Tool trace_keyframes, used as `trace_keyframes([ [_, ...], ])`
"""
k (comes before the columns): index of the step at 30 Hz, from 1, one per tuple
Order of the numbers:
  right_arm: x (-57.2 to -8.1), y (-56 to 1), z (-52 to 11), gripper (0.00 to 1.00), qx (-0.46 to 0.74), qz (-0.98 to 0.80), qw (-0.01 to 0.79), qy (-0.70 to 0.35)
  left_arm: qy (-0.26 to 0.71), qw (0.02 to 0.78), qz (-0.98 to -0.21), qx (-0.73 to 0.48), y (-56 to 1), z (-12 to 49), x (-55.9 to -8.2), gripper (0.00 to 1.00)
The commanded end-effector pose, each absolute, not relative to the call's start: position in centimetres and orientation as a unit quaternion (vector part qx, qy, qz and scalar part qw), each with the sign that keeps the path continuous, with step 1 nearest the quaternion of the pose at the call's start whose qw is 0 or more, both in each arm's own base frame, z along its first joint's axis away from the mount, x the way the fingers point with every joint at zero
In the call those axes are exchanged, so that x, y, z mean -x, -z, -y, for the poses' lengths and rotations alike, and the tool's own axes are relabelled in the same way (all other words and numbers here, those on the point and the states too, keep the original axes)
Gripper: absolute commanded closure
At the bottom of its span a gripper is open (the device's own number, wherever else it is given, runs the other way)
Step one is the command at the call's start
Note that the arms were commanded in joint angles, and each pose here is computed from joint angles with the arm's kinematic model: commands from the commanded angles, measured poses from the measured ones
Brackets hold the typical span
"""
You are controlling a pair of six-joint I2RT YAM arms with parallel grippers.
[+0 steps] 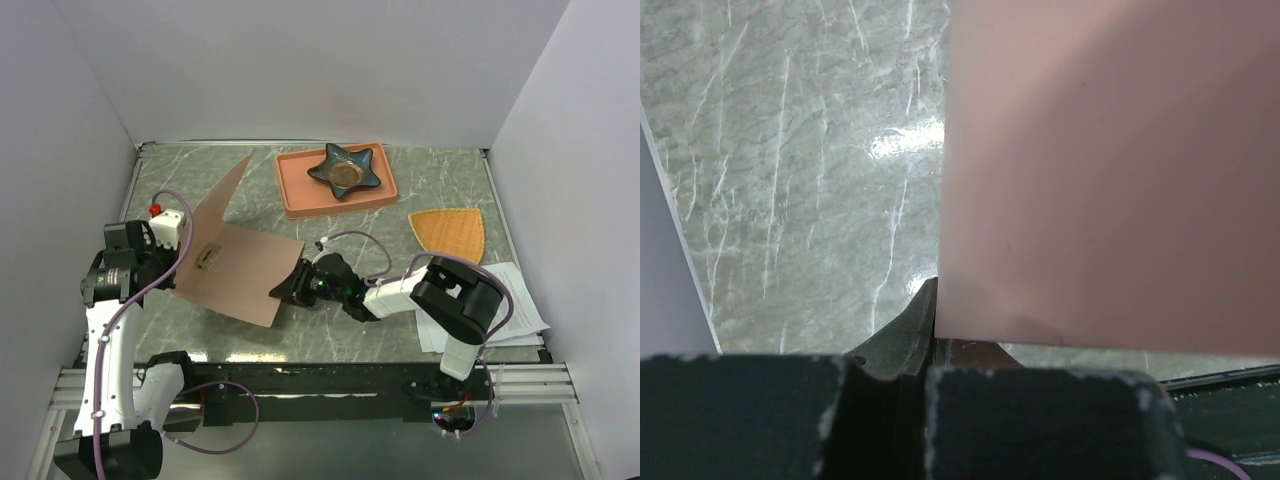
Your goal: Put the files into the folder
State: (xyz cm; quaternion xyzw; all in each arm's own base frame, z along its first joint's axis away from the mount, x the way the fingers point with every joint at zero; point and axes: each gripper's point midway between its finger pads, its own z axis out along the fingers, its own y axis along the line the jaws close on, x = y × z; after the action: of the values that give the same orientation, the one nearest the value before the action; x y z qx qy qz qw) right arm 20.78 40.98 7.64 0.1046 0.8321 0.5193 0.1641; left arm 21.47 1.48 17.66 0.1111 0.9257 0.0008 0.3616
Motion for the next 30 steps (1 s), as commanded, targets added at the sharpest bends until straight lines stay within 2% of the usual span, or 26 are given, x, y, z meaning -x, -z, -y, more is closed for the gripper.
trace_keyframes([
  [1, -22.3, -12.0, -41.2, 0.77, -0.094, -0.799, 0.209, -0.556, 0.021, 0.4, -0.909, -0.112, -20.7, -0.4, -21.9, 0.99],
  [2, -22.4, -11.9, -40.7, 0.84, -0.07, -0.81, 0.229, -0.536, 0.022, 0.402, -0.909, -0.11, -21.1, -0.4, -21.9, 0.99],
  [3, -22.9, -13.6, -40.0, 0.95, -0.062, -0.809, 0.257, -0.525, 0.02, 0.402, -0.909, -0.109, -21.2, -0.5, -22.0, 0.99],
  [4, -22.5, -11.8, -38.5, 1.0, -0.054, -0.845, 0.253, -0.468, 0.02, 0.4, -0.91, -0.106, -21.3, -0.5, -21.9, 0.99],
  [6, -22.9, -14.1, -37.3, 1.0, -0.012, -0.845, 0.302, -0.442, 0.017, 0.403, -0.909, -0.104, -21.7, -0.6, -22.0, 0.89],
  [7, -22.6, -13.5, -36.0, 1.0, 0.02, -0.86, 0.31, -0.404, 0.014, 0.406, -0.908, -0.102, -21.9, -0.7, -22.0, 0.76],
  [9, -22.4, -14.8, -34.4, 1.0, 0.05, -0.862, 0.334, -0.377, 0.01, 0.408, -0.908, -0.099, -22.0, -0.8, -21.9, 0.68],
  [11, -22.0, -15.6, -32.3, 1.0, 0.092, -0.867, 0.355, -0.337, 0.002, 0.41, -0.908, -0.092, -22.0, -1.1, -22.0, 0.45],
  [13, -21.8, -16.4, -31.2, 1.0, 0.128, -0.862, 0.374, -0.317, -0.008, 0.411, -0.907, -0.088, -21.9, -1.5, -21.9, 0.04],
  [17, -20.8, -17.1, -29.1, 1.0, 0.168, -0.865, 0.376, -0.287, -0.043, 0.421, -0.903, -0.076, -22.3, -2.7, -21.7, 0.04],
  [22, -20.0, -16.4, -28.8, 1.0, 0.184, -0.869, 0.361, -0.284, -0.081, 0.467, -0.878, -0.07, -26.4, -3.7, -21.6, 0.04],
  [30, -18.0, -12.3, -25.7, 1.0, 0.146, -0.915, 0.298, -0.231, -0.038, 0.467, -0.877, -0.111, -27.2, -2.0, -22.9, 0.04],
])
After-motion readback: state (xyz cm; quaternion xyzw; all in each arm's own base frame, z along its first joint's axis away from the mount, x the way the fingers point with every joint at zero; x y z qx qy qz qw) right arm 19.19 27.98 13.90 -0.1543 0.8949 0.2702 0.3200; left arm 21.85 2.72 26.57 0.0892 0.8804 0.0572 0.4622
